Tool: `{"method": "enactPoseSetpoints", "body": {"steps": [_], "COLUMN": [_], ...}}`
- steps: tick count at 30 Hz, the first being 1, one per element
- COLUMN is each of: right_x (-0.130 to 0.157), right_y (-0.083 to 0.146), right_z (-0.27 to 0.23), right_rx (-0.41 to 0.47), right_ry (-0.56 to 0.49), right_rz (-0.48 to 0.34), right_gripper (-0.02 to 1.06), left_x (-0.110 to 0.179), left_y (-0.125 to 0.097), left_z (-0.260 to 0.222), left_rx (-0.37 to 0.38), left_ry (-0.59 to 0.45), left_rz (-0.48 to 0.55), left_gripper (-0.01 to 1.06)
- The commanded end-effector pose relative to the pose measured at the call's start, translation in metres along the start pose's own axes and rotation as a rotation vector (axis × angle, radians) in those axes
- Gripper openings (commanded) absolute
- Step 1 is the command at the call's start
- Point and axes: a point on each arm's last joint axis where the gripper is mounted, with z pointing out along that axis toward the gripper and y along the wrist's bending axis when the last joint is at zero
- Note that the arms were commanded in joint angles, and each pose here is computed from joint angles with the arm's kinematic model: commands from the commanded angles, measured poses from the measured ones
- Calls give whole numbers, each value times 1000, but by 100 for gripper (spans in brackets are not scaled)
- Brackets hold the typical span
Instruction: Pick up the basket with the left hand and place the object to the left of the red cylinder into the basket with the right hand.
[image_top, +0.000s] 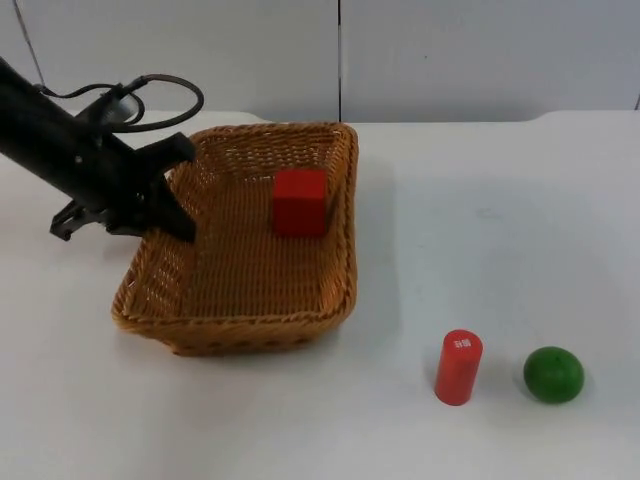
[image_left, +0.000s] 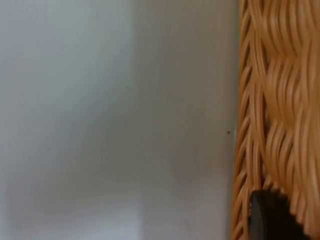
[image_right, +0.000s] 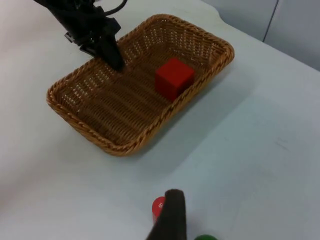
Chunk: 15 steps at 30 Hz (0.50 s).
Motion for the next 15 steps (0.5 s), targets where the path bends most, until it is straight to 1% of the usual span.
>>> {"method": "enactPoseSetpoints", "body": {"steps": [1,2,3,4,6,7,8,10,12,13,15], "right_x": [-1,-1,-1,-1,-1,-1,-1,-1,-1,-1,-1], "right_y": [-2,-2,-2,-2,-2,-2,-2,-2,-2,-2,-2], "right_z": [-2,-2,-2,-2,-2,-2,-2,-2,-2,-2,-2], "right_rx": [17,17,17,17,18,18,18,18,18,18,18], "right_ry": [-16,-16,-16,-16,-16,-16,-16,-16,-16,-16,-16], "right_rz": [-10,-10,-10,-10,-12,-12,-12,-12,-12,-12,-12], "right_gripper": [72,72,72,72,72,72,72,72,72,72,72], "left_x": [-2,-2,-2,-2,-3,-3,-4,-6,-10,-10,-13], "left_y": [-3,-3,-3,-4,-4,-5,-6,-6,-7,-7,-6], "left_z": [1,0,0,0,-3,-5,-11,-17,-33,-33,-54], "left_rx": [7,8,8,9,15,17,15,11,-3,-3,-40], "left_ry": [-13,-15,-15,-14,-8,-10,-15,-28,-56,-56,-89], "left_rz": [-4,-3,-3,-2,2,4,11,16,36,36,73], "left_gripper": [20,29,29,42,73,84,103,105,105,105,105]}}
